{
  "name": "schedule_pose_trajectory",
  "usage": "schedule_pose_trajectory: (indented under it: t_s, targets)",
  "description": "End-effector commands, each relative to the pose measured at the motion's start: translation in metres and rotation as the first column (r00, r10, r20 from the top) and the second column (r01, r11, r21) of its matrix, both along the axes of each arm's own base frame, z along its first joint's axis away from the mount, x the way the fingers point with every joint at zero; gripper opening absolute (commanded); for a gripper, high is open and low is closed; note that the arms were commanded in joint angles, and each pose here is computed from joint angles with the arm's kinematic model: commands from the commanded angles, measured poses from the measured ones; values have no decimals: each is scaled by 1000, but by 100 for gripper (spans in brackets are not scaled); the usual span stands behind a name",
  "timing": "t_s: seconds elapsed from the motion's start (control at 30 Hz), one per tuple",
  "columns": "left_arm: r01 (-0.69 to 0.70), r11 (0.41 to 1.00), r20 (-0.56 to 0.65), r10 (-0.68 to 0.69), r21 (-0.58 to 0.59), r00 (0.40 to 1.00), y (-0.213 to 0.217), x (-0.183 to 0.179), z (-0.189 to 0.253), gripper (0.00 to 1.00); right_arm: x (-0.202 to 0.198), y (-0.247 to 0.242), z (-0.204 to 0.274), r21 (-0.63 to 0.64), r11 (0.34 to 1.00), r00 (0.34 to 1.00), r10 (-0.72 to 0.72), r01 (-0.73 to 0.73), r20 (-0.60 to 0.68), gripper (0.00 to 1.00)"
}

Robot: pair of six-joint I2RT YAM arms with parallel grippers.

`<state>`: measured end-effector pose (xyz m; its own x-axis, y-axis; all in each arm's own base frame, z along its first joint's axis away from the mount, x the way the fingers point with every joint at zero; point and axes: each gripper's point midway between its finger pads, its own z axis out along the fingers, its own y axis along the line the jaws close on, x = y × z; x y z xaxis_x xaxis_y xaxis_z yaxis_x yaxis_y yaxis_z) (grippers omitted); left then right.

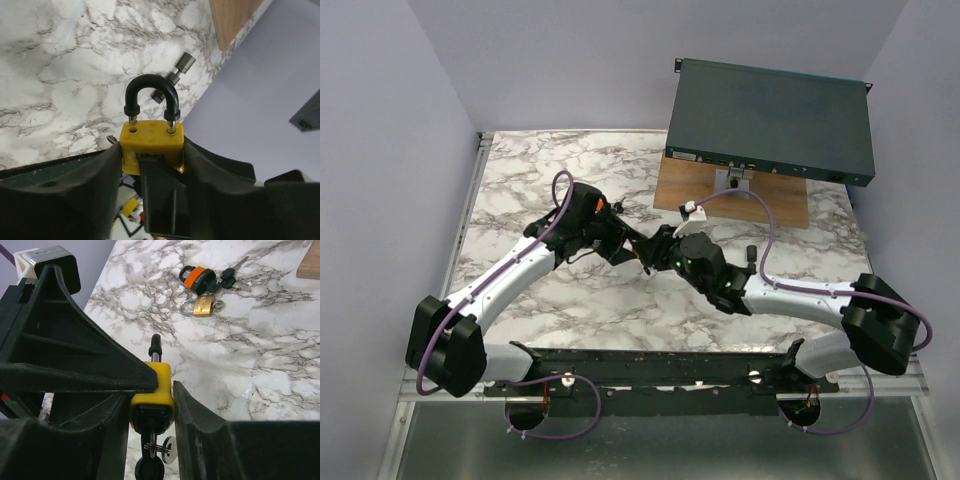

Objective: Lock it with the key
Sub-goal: Pick up the lock from the center of the board.

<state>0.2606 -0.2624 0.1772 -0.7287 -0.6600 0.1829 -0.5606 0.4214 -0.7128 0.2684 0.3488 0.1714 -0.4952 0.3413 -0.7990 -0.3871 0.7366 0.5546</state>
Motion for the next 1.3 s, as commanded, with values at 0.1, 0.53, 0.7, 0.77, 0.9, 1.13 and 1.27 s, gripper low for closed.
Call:
schedule_pose_trajectory:
  t_s: [0.1, 0.53, 0.7, 0.77, 0.9, 1.13, 1.27]
  targets:
    - [183, 981, 424, -194, 66, 884, 5, -3, 85, 83, -14, -15, 60, 58, 998, 1000, 2, -3, 22, 1]
    - [387, 805, 828, -538, 449, 158, 30, -65, 187, 84, -117, -51, 181, 100, 907, 909, 394, -408, 137, 1]
    - [552, 728, 889, -456, 407, -54, 25, -125, 224, 74, -171, -50, 215, 165, 753, 769, 604, -637, 209, 1]
    - [595, 707, 908, -408, 383, -98, 28, -146, 234, 70, -182, -51, 227, 175, 710, 729, 641, -682, 239, 1]
    - [632, 674, 918, -352, 384, -183, 38, -180, 248, 63, -191, -55, 248, 174, 678, 694, 656, -715, 297, 1]
    - [622, 681, 915, -366, 387, -170, 43, -187, 244, 62, -206, -50, 274, 152, 593, 603, 715, -791, 354, 1]
    - [639, 676, 924, -344, 368, -168, 39, -184, 249, 59, -211, -46, 280, 148, 557, 568, 737, -818, 367, 1]
